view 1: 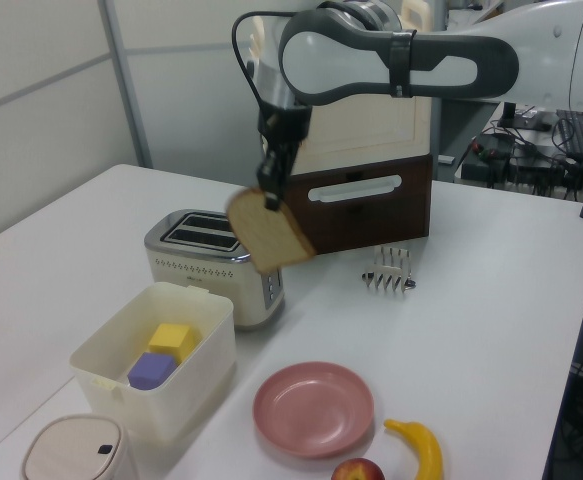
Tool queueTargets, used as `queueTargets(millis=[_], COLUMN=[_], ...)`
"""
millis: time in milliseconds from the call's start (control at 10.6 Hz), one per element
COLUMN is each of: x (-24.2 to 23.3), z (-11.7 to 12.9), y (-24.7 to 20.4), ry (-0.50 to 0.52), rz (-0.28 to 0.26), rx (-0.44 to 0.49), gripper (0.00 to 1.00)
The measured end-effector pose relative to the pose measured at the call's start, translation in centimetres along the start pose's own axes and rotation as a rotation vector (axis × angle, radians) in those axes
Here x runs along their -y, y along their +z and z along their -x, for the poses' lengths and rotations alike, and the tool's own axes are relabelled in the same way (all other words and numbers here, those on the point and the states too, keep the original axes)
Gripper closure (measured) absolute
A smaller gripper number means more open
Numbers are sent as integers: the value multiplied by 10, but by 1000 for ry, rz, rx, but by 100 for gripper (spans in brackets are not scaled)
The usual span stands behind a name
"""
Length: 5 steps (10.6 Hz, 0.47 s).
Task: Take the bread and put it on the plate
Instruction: 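Carry the bread slice over the pink plate and lower it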
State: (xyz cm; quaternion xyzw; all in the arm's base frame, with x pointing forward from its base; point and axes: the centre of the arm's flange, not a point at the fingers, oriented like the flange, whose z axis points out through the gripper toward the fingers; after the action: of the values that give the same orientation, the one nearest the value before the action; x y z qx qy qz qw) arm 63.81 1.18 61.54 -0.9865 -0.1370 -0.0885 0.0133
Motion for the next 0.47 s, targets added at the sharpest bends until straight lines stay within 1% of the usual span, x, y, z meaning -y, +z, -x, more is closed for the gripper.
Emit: queueTargets(millis=[190,379,474], x=[14,26,34], z=[15,26,29], y=[14,27,34], ry=[-94,-209,-268], rz=[-60,-158,-190], rx=[148,236,271], gripper=[90,90,90])
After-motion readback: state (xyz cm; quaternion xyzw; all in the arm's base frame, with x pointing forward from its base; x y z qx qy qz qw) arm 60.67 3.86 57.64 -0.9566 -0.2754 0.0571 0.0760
